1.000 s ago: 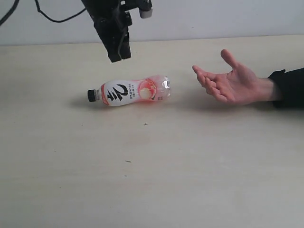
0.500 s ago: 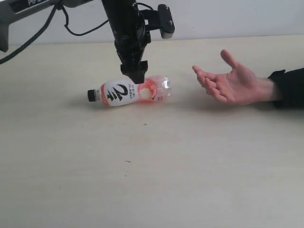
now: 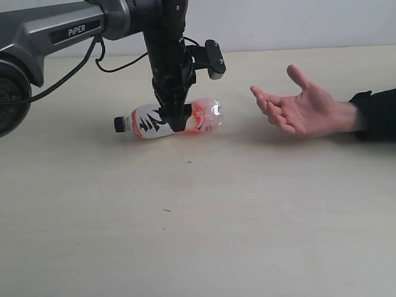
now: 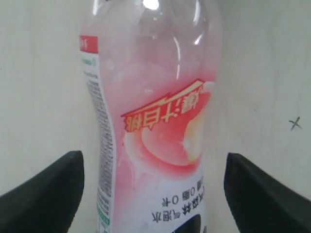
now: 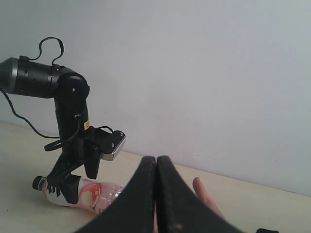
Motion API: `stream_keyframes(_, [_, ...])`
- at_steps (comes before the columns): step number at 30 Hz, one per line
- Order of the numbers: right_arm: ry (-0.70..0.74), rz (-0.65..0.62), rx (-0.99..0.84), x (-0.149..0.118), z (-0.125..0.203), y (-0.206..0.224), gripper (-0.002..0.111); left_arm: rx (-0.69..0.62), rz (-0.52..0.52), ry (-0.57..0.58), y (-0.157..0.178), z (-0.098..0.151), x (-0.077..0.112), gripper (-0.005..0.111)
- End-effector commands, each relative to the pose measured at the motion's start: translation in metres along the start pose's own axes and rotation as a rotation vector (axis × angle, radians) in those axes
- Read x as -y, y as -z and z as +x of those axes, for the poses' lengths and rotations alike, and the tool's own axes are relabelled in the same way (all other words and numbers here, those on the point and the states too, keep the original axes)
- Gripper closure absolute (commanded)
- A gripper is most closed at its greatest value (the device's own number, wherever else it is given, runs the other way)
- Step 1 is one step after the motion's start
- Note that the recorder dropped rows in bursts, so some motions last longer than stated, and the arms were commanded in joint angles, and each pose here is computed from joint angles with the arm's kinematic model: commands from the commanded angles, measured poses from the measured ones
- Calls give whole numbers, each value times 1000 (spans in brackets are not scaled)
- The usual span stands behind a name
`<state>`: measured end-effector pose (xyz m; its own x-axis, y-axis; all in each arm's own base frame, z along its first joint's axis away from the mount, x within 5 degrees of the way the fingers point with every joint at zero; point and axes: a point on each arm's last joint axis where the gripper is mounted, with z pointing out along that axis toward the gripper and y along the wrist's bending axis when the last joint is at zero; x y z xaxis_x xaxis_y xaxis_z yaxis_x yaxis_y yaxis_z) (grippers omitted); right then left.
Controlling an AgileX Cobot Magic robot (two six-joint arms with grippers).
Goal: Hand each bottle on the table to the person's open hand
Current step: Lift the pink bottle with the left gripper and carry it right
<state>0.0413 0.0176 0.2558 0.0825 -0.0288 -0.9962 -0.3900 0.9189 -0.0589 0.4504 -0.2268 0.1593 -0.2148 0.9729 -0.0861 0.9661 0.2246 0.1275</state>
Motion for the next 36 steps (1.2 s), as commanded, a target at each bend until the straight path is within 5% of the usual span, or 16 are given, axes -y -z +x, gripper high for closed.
stream_keyframes(1, [-1, 0, 7, 0, 0, 0, 108, -7, 10, -4, -7, -1, 1, 31])
stream_keyframes(11, [-1, 0, 7, 0, 0, 0, 108, -46, 25, -15, -25, 1, 2, 35])
stream_keyframes(13, [-1, 0, 7, 0, 0, 0, 108, -72, 0, -34, -24, 2, 1, 57])
stream_keyframes(14, [-1, 0, 7, 0, 0, 0, 108, -83, -9, -41, -24, 3, 1, 80])
stream_keyframes(16, [-1, 0, 7, 0, 0, 0, 108, -124, -53, -93, -19, 3, -1, 106])
stream_keyframes(20, [-1, 0, 7, 0, 0, 0, 108, -166, -229, -71, 25, -13, 6, 106])
stream_keyframes(24, [-1, 0, 7, 0, 0, 0, 108, -86, -349, -193, 91, -48, 42, 106])
stream_keyframes(27, [-1, 0, 7, 0, 0, 0, 108, -86, -437, -394, 118, -80, 83, 106])
stream_keyframes(36, [-1, 0, 7, 0, 0, 0, 108, -97, -480, -701, 124, -118, 140, 106])
